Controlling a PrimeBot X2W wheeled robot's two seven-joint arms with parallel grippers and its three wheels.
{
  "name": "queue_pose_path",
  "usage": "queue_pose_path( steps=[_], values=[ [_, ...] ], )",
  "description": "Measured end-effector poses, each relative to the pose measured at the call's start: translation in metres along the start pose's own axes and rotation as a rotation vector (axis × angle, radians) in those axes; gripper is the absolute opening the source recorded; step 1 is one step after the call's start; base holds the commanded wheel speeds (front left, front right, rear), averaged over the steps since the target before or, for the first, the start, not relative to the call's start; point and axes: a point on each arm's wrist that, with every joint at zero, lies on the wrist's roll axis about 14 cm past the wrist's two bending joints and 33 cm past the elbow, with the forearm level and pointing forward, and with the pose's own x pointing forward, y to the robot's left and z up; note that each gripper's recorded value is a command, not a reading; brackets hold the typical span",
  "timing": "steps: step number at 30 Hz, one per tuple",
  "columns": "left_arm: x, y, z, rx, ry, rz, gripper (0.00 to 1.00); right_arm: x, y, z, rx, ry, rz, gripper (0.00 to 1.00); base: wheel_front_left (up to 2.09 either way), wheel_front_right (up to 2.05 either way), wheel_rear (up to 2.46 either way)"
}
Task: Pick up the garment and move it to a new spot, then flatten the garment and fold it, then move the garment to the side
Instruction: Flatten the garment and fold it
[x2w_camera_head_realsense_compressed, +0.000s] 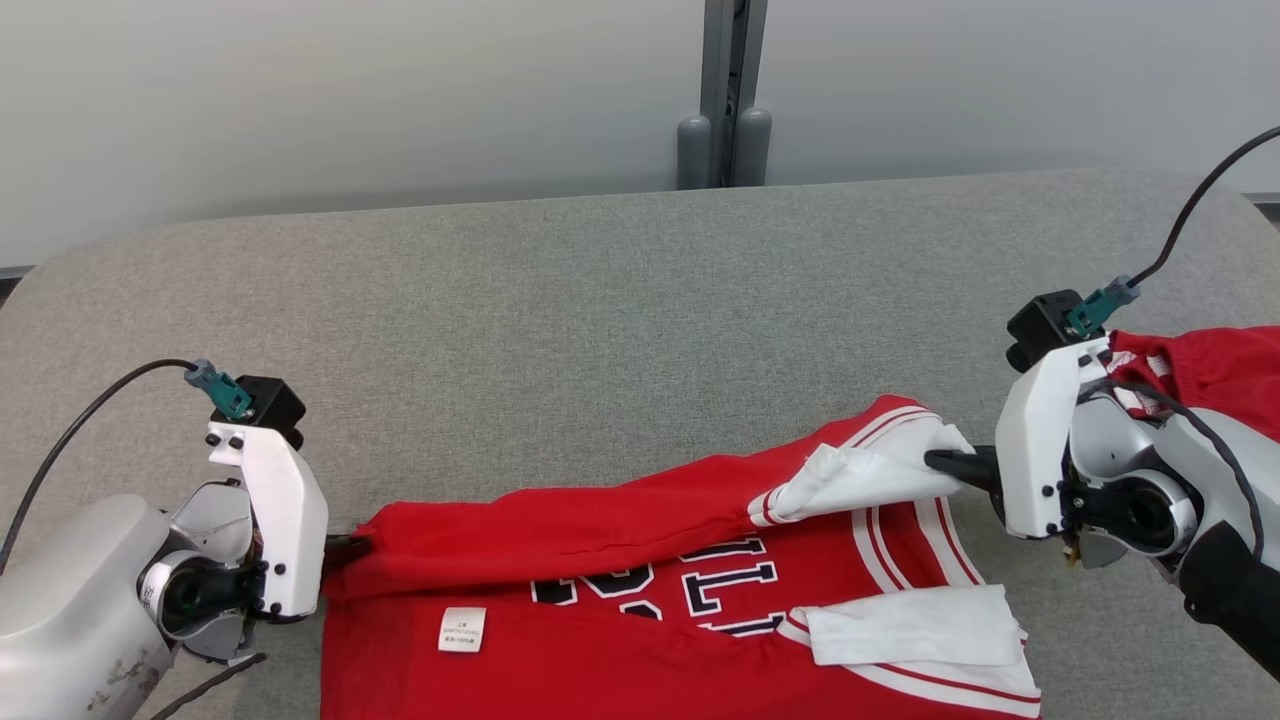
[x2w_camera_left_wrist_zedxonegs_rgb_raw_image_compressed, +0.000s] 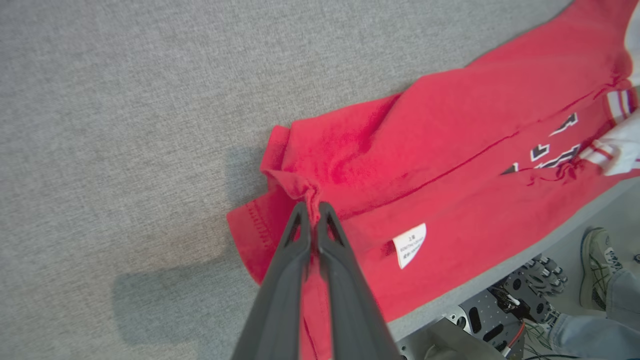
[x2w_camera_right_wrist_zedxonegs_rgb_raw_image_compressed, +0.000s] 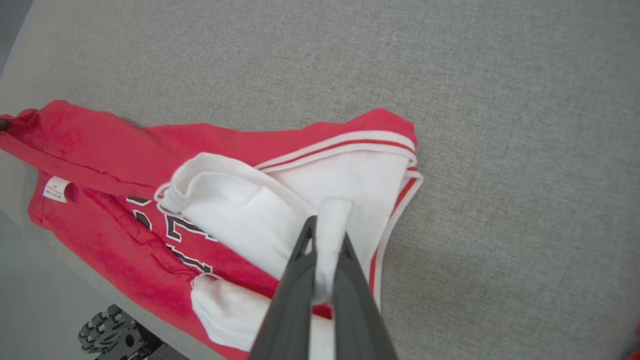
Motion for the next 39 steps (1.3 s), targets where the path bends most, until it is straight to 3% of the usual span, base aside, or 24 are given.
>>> queue_pose_path(
  steps=[11, 12, 13, 15, 16, 17, 18, 27, 35, 39],
  values=[
    [-0.003, 0.0, -0.012, -0.013, 0.043, -0.012, 0.0, -0.001, 0.0, -0.028, 0.039, 0.079, 0.013, 0.0, 0.0, 0.0, 0.0],
    [-0.002, 0.0, -0.014, -0.015, 0.046, -0.013, 0.0, 0.0, 0.0, -0.029, 0.04, 0.08, 0.014, 0.2, 0.0, 0.0, 0.0],
    [-0.003, 0.0, -0.016, -0.016, 0.049, -0.014, 0.0, 0.0, 0.001, -0.031, 0.041, 0.088, 0.014, 0.2, 0.0, 0.0, 0.0],
    [-0.003, 0.0, -0.016, -0.017, 0.045, -0.013, 0.29, 0.001, 0.002, -0.037, 0.044, 0.102, 0.017, 0.53, 0.0, 0.0, 0.0],
    [-0.003, 0.0, -0.016, -0.015, 0.047, -0.013, 0.55, 0.001, 0.002, -0.039, 0.044, 0.109, 0.018, 0.94, 0.0, 0.0, 0.0],
    [-0.003, 0.0, -0.018, -0.015, 0.048, -0.013, 0.88, 0.002, 0.002, -0.041, 0.043, 0.114, 0.018, 1.0, 0.0, 0.0, 0.0],
    [-0.003, 0.0, -0.018, -0.015, 0.05, -0.012, 1.0, 0.002, 0.002, -0.043, 0.044, 0.118, 0.018, 1.0, 0.0, 0.0, 0.0],
    [-0.013, 0.003, -0.018, -0.013, 0.014, 0.003, 1.0, -0.005, 0.005, -0.061, 0.067, 0.129, 0.03, 1.0, 0.0, 0.0, 0.0],
    [-0.044, 0.012, 0.037, 0.036, -0.341, 0.085, 1.0, -0.037, 0.0, 0.001, 0.118, -0.326, 0.035, 1.0, 0.0, 0.0, 0.0],
    [-0.064, 0.013, 0.062, 0.051, -0.551, 0.122, 1.0, -0.061, -0.016, 0.028, 0.114, -0.571, -0.021, 1.0, 0.0, 0.0, 0.0]
  ],
)
